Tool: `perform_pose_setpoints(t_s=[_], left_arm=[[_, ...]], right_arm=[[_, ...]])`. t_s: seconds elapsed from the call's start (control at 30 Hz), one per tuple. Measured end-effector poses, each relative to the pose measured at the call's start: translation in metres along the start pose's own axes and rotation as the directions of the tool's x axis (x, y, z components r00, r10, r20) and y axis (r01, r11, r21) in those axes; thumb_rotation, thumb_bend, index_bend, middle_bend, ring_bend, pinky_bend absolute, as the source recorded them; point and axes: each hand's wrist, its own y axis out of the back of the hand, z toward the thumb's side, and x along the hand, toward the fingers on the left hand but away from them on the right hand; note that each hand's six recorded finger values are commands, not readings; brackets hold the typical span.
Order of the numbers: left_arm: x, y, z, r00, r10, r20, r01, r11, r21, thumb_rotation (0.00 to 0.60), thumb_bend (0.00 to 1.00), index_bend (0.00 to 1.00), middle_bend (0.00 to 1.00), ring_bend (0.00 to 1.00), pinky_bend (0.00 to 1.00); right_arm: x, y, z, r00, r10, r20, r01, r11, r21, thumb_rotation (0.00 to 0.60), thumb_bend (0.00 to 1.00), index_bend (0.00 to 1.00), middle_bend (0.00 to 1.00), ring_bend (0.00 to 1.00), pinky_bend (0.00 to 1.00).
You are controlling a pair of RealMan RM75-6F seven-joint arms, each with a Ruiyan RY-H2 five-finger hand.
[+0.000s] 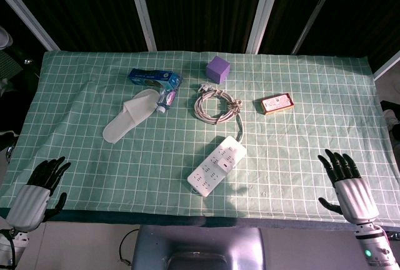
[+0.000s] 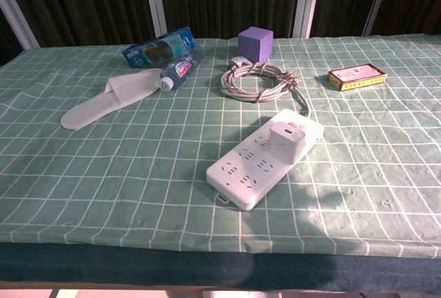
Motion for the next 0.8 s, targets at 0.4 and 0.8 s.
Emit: perform_pose_setpoints(t_s=[0.4,0.8], left_arm=[[0.015,-0.042,0.053,0.965,-0.129,0.229,0.153,0.984,-0.092,0.6,0.63,0.0,0.0,0.0,0.09],[0.082,-0.103,0.161,0.873,-0.216,0.438,0.284,0.954,-0.096,0.6,0.79,0.0,0.01,0.0,0.09]], right_arm=[[-0.006,-0.006,0.02,0.996,0.008,-0.083,-0.009,1.0,-0.014,0.6,0.16,0.0,0.0,0.0,0.0],[-0.046,-0.02,0.083,0.961,0.074,-0.265,-0.064,0.997,0.047,0.6,0.16,0.0,0.0,0.0,0.0]])
